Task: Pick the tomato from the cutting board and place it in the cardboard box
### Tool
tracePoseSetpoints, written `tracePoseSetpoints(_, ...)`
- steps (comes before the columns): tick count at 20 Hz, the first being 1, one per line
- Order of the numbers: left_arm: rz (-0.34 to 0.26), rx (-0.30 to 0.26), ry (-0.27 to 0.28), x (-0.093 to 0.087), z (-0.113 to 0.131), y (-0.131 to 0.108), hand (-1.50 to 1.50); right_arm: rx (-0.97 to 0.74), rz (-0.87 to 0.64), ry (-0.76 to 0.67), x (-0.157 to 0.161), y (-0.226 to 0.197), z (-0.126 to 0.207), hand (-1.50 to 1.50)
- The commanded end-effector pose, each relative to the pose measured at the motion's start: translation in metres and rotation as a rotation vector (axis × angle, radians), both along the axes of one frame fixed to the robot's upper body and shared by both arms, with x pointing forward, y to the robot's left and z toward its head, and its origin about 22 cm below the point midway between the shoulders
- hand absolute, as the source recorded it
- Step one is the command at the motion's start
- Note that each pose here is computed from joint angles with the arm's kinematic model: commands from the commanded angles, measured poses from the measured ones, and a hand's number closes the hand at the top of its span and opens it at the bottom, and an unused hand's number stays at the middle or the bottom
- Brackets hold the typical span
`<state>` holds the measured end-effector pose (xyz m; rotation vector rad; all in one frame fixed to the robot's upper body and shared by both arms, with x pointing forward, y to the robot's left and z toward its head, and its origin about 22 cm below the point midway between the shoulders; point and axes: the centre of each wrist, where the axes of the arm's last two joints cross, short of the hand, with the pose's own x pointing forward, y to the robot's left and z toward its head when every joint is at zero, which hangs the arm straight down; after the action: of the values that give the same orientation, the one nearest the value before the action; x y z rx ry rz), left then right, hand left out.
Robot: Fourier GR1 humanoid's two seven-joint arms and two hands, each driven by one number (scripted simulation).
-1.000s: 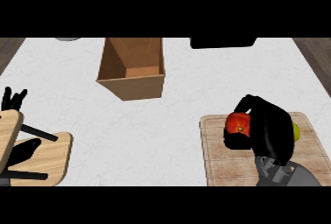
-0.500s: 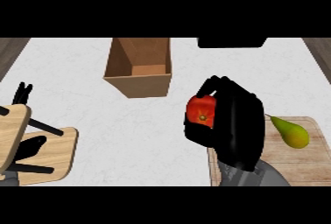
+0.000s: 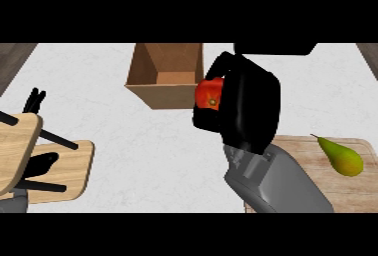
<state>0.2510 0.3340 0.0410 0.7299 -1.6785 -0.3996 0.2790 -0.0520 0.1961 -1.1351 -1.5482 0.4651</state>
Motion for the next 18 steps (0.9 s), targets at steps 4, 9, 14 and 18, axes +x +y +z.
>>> tracePoseSetpoints(4, -0.107, -0.275, 0.21, 0.004, -0.04, -0.043, 0.0, 0.054, -0.101, 0.111, 0.042, 0.012, 0.013, 1.5)
tracePoseSetpoints(9, -0.111, -0.268, 0.205, 0.01, -0.036, -0.043, 0.0, 0.063, -0.123, 0.202, 0.074, 0.011, 0.003, 1.5)
tracePoseSetpoints(14, -0.127, -0.316, 0.214, 0.004, -0.045, -0.051, 0.0, 0.075, -0.181, 0.282, 0.101, 0.004, -0.014, 1.5)
tracePoseSetpoints(18, -0.137, -0.32, 0.201, 0.011, -0.04, -0.051, 0.0, 0.16, -0.208, 0.308, 0.115, 0.002, -0.024, -1.5)
